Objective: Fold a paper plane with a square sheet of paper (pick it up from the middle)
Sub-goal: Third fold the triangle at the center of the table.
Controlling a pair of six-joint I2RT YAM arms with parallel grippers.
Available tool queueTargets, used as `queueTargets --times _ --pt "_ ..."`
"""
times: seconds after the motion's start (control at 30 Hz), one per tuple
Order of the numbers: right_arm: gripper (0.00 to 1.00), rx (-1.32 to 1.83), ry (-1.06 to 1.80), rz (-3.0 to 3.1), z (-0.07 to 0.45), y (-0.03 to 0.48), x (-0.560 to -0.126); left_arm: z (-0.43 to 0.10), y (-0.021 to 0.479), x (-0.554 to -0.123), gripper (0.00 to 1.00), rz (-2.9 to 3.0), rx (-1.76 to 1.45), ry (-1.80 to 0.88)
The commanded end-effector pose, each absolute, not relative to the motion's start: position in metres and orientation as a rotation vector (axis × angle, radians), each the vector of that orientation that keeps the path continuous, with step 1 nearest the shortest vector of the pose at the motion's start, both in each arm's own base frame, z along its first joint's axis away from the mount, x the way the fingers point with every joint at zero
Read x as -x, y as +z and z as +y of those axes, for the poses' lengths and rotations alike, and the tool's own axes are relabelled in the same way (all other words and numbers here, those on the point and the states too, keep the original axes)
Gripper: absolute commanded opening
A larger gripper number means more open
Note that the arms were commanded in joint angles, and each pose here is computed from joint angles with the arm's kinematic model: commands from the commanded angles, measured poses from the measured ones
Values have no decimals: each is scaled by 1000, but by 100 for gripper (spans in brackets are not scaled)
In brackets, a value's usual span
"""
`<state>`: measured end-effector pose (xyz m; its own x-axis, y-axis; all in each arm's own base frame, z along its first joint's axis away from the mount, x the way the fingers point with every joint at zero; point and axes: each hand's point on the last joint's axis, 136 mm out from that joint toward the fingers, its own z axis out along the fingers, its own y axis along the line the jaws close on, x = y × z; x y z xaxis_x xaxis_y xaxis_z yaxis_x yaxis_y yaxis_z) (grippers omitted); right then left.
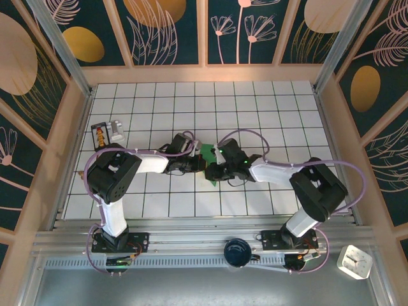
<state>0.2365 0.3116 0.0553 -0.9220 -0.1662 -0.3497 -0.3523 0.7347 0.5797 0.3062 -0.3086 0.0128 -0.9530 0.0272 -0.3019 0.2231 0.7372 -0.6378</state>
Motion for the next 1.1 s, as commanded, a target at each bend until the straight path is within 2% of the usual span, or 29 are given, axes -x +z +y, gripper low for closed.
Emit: queueTargets --times 0.0,0.33,1.07 --pt "15 481 990 2637 329 54 -241 -279 -31 -294 0 2814 -149 -816" --pt "10 454 916 2736 310 14 -237 -279 -28 -295 0 2804 -155 -821" --pt "3 336 857 2925 262 -27 -177 -275 -31 -294 0 2813 -161 -788"
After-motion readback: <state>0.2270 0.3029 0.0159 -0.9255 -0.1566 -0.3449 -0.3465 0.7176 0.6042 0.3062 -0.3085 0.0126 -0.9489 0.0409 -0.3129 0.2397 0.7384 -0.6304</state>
